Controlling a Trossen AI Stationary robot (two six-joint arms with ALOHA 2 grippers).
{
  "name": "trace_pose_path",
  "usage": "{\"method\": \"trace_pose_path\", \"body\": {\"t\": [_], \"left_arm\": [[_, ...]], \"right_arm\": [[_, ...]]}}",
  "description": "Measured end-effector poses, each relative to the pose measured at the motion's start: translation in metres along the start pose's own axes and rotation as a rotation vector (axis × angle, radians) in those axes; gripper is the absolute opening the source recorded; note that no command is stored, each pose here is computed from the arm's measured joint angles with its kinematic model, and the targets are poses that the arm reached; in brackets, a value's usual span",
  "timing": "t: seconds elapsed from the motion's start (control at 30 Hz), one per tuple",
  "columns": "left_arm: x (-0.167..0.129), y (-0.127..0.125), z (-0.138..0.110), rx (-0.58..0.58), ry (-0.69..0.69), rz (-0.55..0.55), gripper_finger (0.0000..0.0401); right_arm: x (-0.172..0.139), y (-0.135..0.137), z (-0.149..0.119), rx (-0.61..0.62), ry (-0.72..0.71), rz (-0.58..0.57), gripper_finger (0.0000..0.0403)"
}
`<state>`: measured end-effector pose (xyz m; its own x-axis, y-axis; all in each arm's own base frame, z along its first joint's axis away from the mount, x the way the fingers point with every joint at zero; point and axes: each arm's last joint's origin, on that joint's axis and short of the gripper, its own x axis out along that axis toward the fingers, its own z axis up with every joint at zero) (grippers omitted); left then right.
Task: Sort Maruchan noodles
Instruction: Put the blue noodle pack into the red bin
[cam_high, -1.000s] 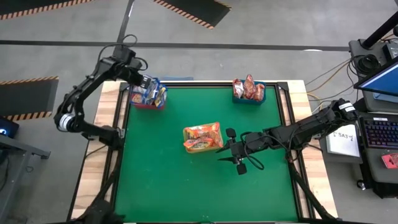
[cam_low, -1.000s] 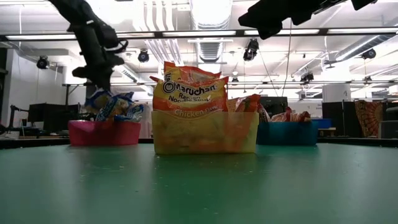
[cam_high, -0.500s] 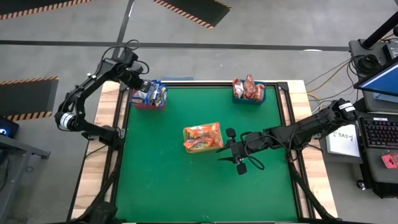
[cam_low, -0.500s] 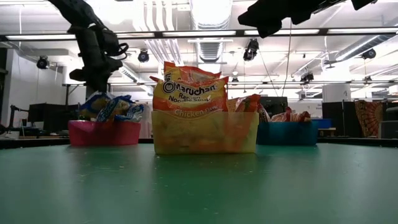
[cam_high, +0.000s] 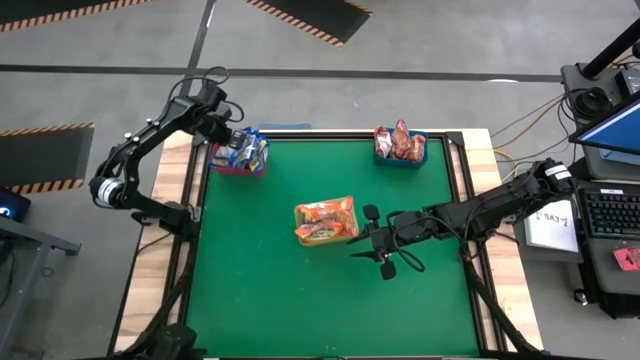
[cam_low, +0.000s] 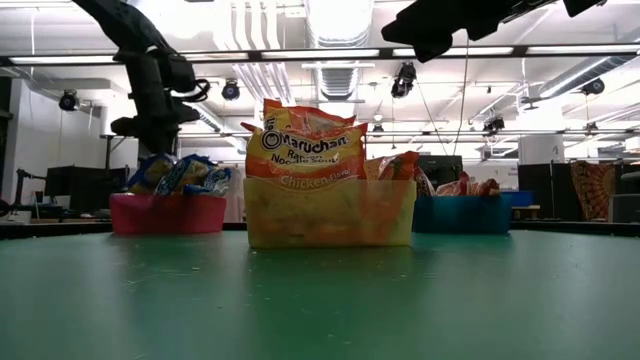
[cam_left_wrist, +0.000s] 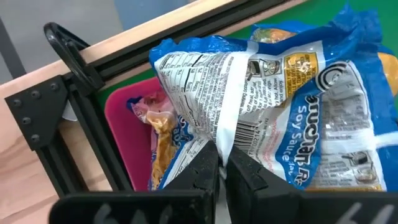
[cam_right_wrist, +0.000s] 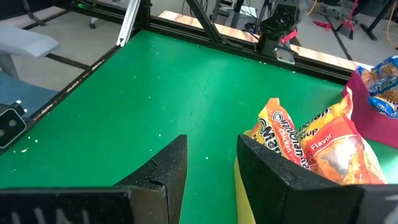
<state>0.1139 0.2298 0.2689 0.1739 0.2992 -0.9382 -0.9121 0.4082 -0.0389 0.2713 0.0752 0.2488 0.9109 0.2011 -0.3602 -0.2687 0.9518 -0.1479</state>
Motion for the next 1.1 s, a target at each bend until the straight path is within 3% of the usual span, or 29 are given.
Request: {"method": "trace_pose_path", "body": {"t": [0.3, 0.77, 0.97, 1.1], "left_arm": [[0.000, -0.001, 0.001, -0.016, -0.007, 0.009, 0.0010], [-0.008, -0.002, 0.001, 0.045, 0.005, 0.002, 0.0136], [-0.032, -0.002, 0.012, 0.067, -0.043, 0.050, 0.0131], [-0.029, 0.000, 0.016, 0.051, -0.087, 0.090, 0.0105]], "right_arm": [[0.000, 0.000, 0.000, -0.002, 0.000, 0.000, 0.0130], [0.000, 0.000, 0.000, -0.002, 0.000, 0.000, 0.0130], [0.000, 0.000, 0.000, -0.003, 0.000, 0.000, 0.0130], [0.000, 0.000, 0.000, 0.000, 0.000, 0.000, 0.0130]]}}
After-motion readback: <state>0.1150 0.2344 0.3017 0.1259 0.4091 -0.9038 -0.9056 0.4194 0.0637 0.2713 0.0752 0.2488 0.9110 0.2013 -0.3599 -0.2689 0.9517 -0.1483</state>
